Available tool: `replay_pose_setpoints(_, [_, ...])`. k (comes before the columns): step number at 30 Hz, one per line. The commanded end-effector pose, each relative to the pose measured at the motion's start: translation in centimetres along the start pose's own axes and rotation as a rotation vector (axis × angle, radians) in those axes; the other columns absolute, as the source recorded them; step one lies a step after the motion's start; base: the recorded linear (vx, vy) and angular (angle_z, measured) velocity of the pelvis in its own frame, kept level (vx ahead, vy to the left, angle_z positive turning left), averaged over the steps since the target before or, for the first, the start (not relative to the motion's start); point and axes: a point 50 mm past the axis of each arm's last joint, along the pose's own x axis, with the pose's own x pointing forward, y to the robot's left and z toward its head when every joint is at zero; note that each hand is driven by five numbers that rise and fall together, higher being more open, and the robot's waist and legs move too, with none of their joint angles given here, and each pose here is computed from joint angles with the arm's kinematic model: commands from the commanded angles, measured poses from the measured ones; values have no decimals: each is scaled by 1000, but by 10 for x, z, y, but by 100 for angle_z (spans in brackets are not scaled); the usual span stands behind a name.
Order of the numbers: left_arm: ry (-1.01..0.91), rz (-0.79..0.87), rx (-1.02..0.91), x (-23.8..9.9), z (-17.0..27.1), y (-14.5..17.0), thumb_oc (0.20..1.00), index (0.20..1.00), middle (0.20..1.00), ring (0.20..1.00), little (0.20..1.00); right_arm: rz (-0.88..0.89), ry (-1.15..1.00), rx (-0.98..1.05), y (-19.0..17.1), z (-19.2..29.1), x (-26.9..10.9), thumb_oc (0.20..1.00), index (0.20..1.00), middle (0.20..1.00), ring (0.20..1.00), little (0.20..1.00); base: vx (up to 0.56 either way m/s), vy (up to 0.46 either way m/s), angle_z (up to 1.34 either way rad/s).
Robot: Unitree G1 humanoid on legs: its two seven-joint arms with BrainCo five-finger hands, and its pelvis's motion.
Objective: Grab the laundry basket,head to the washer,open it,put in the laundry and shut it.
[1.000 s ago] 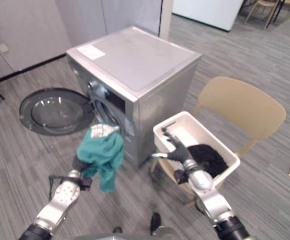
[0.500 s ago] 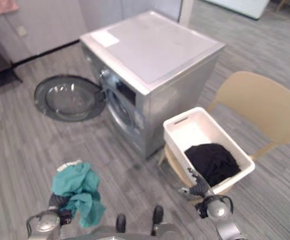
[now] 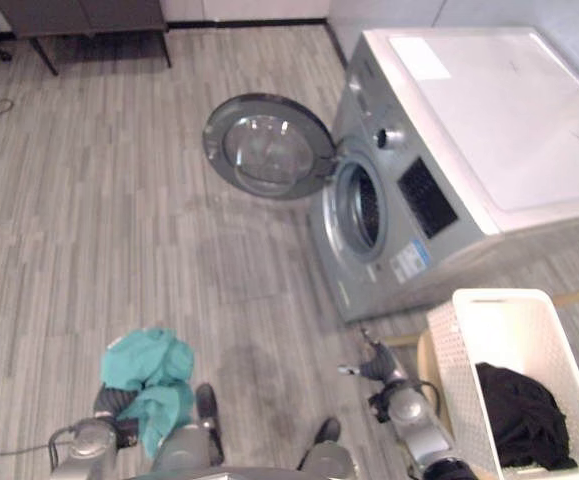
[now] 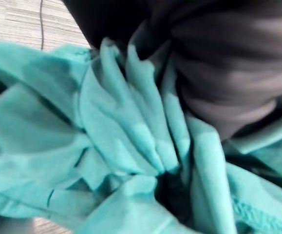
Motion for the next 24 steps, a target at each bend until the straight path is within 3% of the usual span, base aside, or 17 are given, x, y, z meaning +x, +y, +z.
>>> replay_pose_setpoints(1, [-152,63,66,3,33,24,200,200,200,200,200,-21,-90,-29,-7,21,6,1000,1000,1000,1000,1000,328,340,18])
replay_pose_setpoints(14, [-227,-23,91,8,55,6,200,200,200,200,200,3,-128,-34,-4,30,6,1000,1000,1000,1000,1000,251,24,12])
replay_pose_setpoints(19, [-189,-159,127,2,40,-22,200,200,200,200,200,-5,-75,-71,-12,13,2,1000,1000,1000,1000,1000,352,-157,9])
replay_pose_setpoints(24, [-185,-179,110,3,39,-33,200,200,200,200,200,-31,-52,-64,-19,7,2,1000,1000,1000,1000,1000,169,-15,-72])
